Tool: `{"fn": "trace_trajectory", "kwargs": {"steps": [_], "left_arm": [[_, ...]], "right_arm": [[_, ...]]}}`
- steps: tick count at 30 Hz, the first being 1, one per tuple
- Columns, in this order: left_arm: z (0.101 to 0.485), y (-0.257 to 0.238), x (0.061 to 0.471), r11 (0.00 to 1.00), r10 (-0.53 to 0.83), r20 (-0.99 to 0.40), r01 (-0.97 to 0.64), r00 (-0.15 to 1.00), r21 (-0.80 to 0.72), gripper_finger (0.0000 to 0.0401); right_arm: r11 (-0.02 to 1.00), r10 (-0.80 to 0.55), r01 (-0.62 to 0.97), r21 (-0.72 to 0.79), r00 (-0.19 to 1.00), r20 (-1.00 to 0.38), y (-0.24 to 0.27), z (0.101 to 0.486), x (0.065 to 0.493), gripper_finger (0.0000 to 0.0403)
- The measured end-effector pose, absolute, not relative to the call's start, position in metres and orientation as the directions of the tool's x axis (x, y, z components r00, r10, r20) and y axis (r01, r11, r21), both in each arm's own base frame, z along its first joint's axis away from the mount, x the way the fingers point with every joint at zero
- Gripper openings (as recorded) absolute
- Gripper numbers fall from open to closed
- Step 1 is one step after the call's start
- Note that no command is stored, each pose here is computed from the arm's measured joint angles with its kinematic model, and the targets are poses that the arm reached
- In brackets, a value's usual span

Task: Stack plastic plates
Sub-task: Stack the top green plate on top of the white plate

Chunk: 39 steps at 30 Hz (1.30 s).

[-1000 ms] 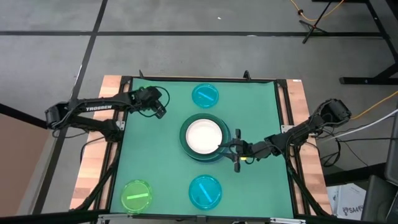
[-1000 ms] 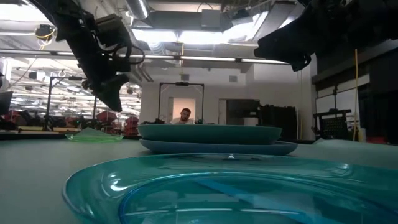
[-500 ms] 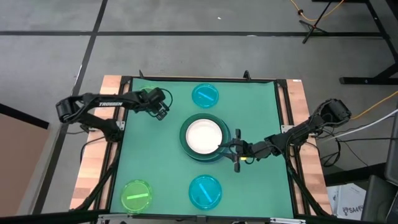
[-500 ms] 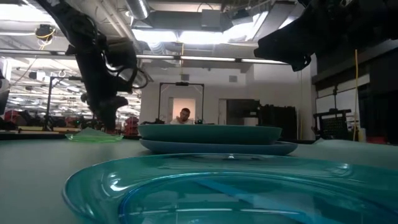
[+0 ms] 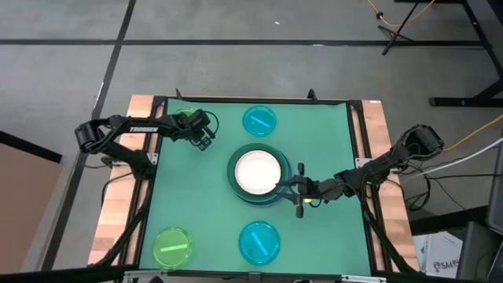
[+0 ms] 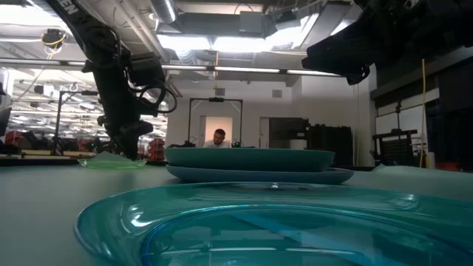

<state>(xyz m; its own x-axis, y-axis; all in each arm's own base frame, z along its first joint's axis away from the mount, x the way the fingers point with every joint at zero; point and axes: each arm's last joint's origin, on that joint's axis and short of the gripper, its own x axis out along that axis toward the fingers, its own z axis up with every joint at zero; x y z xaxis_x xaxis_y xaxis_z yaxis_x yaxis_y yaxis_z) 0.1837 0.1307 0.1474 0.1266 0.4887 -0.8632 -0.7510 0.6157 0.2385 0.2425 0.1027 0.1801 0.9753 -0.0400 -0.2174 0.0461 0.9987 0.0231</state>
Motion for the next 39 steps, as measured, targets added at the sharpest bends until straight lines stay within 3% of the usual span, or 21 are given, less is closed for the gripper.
{"fn": "trace_trajectory", "kwargs": {"steps": [17, 39], "left_arm": [[0.147, 0.131, 0.184, 0.621, 0.495, -0.86, -0.742, 0.121, 0.253, 0.0085], [0.135, 0.141, 0.179, 0.578, 0.512, -0.859, -0.745, 0.012, 0.334, 0.0085]], "right_arm": [[0.999, -0.04, 0.046, 0.023, 0.975, -0.218, 0.103, 0.18, 0.243, 0.0138], [0.999, -0.04, 0.046, 0.024, 0.975, -0.217, 0.103, 0.18, 0.243, 0.0138]]}}
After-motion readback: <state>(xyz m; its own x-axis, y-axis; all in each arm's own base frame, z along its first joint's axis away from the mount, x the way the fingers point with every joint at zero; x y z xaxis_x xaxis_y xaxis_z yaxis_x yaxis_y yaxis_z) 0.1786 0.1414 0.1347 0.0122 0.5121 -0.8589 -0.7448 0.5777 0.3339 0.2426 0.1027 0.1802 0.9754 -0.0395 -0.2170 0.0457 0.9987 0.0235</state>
